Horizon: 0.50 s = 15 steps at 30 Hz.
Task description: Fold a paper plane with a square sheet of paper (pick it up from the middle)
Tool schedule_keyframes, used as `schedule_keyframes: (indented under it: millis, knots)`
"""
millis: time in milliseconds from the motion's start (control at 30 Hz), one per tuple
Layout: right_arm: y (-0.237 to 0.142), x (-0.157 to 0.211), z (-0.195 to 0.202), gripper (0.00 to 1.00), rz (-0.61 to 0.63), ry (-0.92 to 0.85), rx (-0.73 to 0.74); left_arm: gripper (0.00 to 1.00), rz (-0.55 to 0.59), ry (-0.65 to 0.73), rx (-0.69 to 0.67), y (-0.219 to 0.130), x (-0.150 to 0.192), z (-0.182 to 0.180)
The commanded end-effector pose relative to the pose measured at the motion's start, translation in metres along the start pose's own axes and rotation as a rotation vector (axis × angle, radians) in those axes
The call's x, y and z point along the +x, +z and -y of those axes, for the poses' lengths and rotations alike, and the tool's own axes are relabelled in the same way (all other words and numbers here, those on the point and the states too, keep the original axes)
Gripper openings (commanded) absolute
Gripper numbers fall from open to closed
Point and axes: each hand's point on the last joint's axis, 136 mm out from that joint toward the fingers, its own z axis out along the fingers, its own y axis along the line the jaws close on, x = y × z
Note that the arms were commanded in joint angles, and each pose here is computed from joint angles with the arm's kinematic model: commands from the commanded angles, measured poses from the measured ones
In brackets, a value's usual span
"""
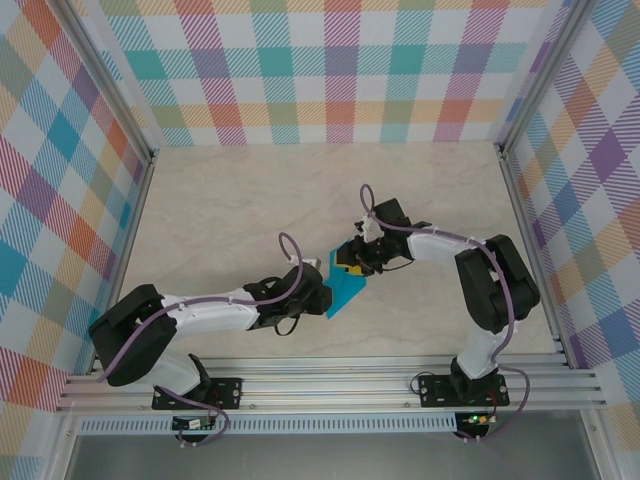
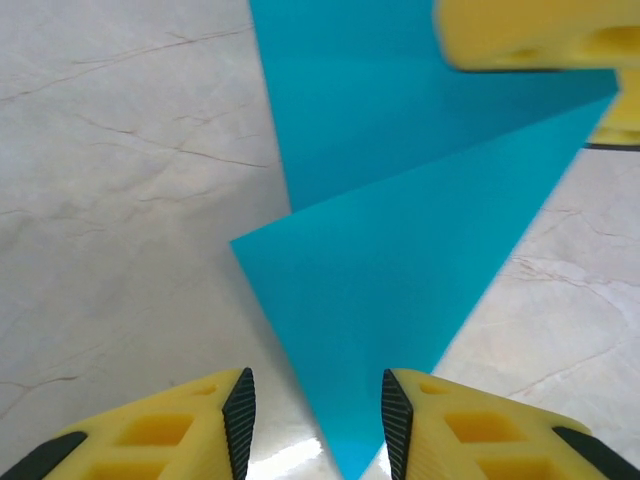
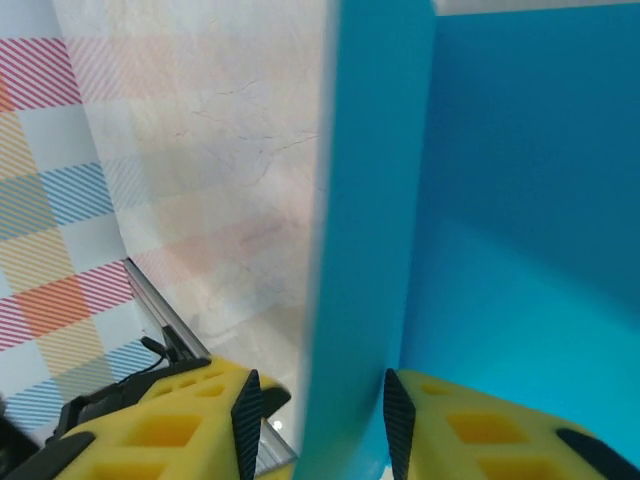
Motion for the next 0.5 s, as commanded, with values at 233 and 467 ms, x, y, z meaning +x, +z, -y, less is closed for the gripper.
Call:
schedule_keyframes:
  millis: [233, 467]
  knots:
    - [-0.001, 0.002, -0.003, 0.25, -0.04, 0.005, -0.016, 0.45, 0.036, 0.119, -0.151, 0.017, 0.011, 0.023]
    - [-0.001, 0.003, -0.002, 0.21, -0.043, 0.012, -0.017, 0.45, 0.053, 0.162, -0.223, 0.02, 0.016, 0.02]
